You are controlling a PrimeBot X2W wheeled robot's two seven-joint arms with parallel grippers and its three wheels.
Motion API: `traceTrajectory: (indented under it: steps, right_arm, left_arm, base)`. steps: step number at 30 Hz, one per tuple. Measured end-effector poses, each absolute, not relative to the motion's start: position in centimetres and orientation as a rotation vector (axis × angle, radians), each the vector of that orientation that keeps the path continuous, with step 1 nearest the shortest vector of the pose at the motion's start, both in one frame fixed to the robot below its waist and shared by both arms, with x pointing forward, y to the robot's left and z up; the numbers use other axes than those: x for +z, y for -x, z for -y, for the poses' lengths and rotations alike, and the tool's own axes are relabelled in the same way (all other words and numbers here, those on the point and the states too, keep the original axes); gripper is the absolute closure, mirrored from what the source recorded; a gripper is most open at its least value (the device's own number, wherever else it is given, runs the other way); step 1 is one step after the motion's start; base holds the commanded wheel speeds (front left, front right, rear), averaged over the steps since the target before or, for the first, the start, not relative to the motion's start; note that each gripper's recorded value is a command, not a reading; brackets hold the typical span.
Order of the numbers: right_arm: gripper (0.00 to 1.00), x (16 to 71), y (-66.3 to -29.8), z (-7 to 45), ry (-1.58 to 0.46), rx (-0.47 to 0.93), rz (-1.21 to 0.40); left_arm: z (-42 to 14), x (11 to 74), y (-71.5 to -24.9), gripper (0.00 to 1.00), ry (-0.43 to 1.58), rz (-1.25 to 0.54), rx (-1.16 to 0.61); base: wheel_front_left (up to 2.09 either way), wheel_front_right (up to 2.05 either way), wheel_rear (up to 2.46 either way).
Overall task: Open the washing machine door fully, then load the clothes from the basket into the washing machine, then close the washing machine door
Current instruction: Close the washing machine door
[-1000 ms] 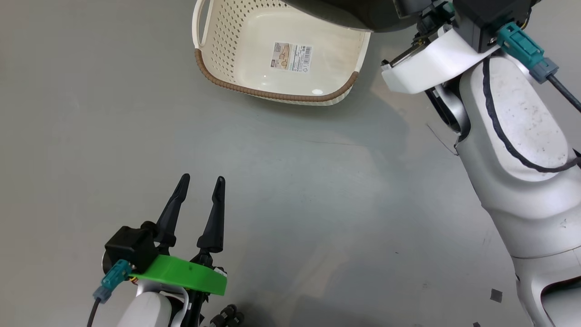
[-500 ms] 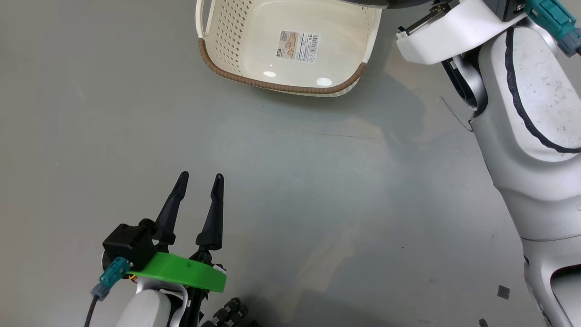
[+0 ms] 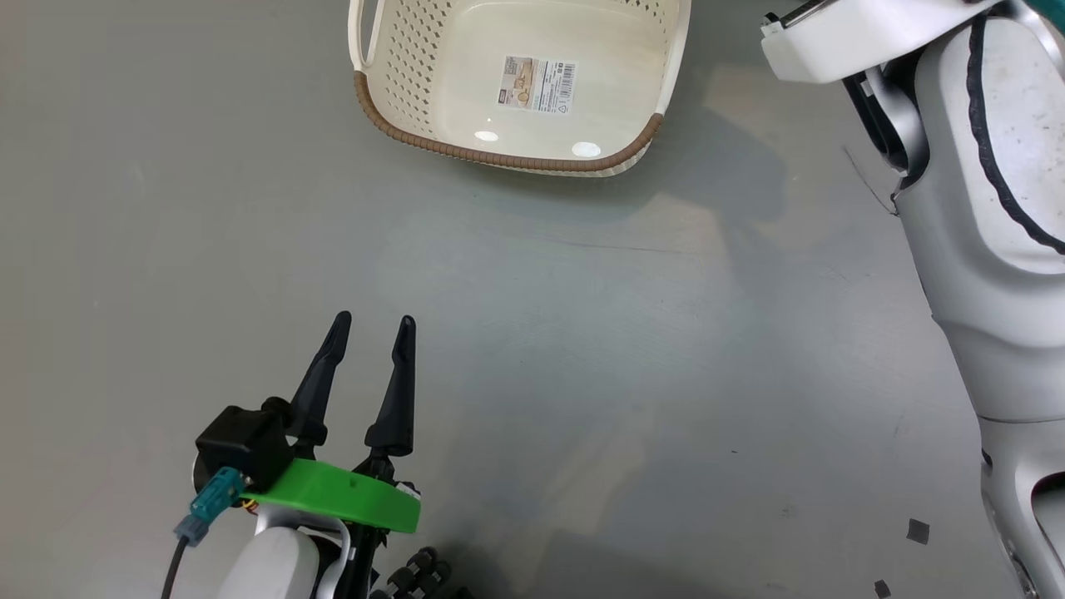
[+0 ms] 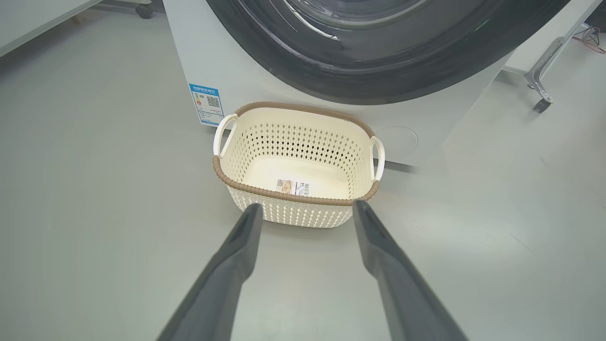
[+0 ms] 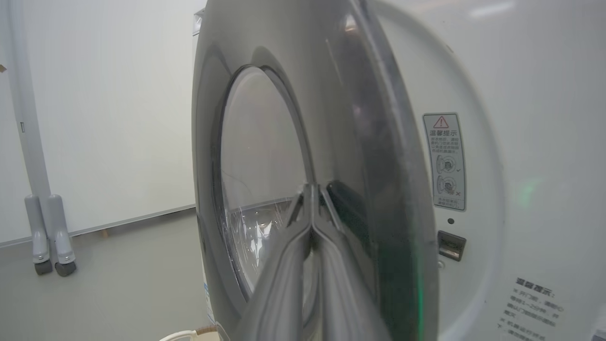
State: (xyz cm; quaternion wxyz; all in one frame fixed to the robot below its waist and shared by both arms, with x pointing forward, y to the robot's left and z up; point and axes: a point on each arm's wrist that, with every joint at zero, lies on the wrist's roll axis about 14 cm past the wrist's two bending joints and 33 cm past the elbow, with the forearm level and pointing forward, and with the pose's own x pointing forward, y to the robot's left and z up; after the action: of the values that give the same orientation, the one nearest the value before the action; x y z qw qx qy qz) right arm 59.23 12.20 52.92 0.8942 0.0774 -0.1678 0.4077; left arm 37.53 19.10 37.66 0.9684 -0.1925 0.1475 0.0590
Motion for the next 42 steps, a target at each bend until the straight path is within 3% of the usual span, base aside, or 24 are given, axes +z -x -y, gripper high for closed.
traceTrajectory:
  steps: [42]
  right_arm:
    - [1.0, 54.1, -65.0, -11.6, -0.036, 0.78, 0.396]
  left_arm:
    - [-20.9, 38.3, -35.2, 0.0, 0.393, -0.302, 0.204]
  base:
    - [0.0, 0.0, 0.0]
